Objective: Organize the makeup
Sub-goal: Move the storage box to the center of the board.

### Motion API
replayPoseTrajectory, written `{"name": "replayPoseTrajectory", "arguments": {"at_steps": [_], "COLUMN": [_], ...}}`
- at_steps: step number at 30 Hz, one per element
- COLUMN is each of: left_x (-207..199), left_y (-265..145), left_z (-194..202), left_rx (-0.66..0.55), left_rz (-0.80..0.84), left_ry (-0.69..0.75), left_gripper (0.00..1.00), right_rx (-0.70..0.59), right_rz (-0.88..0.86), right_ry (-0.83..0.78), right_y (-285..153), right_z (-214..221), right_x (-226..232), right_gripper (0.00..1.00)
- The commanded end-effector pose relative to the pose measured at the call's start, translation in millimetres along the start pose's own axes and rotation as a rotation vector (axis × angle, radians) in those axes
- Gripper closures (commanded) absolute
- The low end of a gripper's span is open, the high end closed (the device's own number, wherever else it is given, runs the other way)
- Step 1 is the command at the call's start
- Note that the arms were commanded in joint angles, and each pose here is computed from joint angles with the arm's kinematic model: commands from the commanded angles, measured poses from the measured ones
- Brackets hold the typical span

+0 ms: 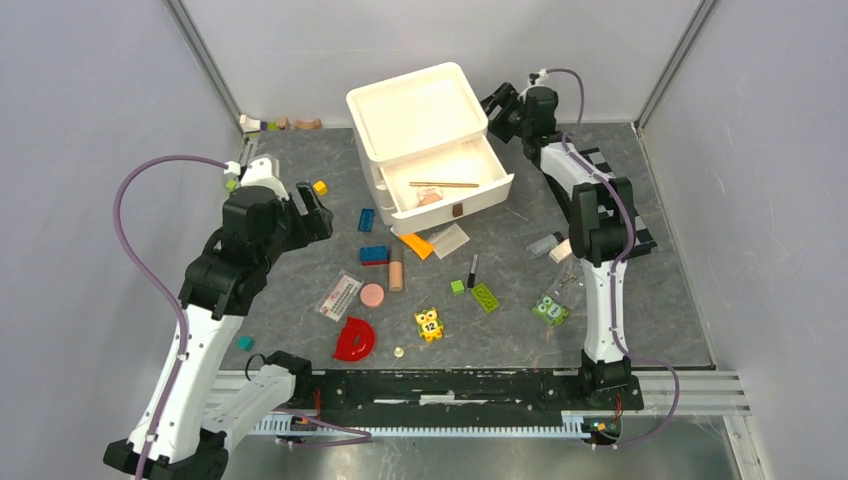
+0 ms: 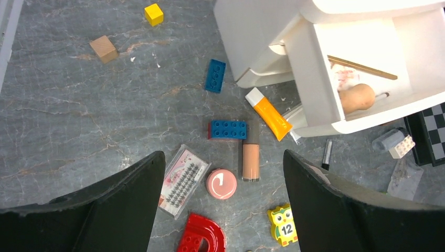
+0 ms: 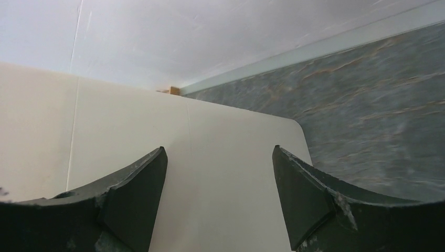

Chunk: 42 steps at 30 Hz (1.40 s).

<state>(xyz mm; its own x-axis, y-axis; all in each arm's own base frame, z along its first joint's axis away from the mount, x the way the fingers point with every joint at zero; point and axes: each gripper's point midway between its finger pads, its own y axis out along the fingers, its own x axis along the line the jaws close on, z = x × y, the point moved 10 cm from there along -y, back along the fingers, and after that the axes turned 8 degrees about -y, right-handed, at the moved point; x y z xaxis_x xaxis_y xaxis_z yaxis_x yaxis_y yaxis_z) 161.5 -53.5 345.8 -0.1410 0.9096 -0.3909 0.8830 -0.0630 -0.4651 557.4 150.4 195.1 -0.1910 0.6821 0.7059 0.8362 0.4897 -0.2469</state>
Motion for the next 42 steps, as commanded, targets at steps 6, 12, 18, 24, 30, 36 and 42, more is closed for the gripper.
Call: {"name": "replayPoseTrajectory", "arguments": {"at_steps": [6, 12, 18, 24, 30, 36, 42], "left_x": [1, 4, 8, 10, 15, 22, 24], "left_y": [4, 7, 13, 15, 17, 18, 29], "left_z": [3, 8, 13, 13, 16, 26, 40], "left_rx": [0.010, 0.021, 0.034, 0.032, 0.028, 0.042, 0.108], "left_rz": [0.004, -0.017, -0.043, -0.056, -0.082, -0.106, -0.117], "left_ry": [0.006, 0.012, 0.027, 0.050, 0.077, 0.092, 0.068], "left_gripper": [0.11, 0.11, 0.11, 0.11, 0.11, 0.11, 0.12], "right_rx": [0.091, 0.041, -0.109, -0.168, -0.108, -0.061, 0.049], "right_rz": [-0.198, -0.135, 0.052, 0.298, 0.415, 0.409, 0.380], "right_ry": [-0.091, -0.200, -0.374, -0.428, -0.447, -0.412, -0.442], "right_y": [15, 2, -58, -148, -210, -259, -289], "right_z": [58, 38, -29, -52, -11, 37, 79], "right_x": [95, 97, 88, 56, 38, 27, 26], "right_gripper": [0.19, 0.19, 0.19, 0.19, 0.18, 0.19, 0.20]}}
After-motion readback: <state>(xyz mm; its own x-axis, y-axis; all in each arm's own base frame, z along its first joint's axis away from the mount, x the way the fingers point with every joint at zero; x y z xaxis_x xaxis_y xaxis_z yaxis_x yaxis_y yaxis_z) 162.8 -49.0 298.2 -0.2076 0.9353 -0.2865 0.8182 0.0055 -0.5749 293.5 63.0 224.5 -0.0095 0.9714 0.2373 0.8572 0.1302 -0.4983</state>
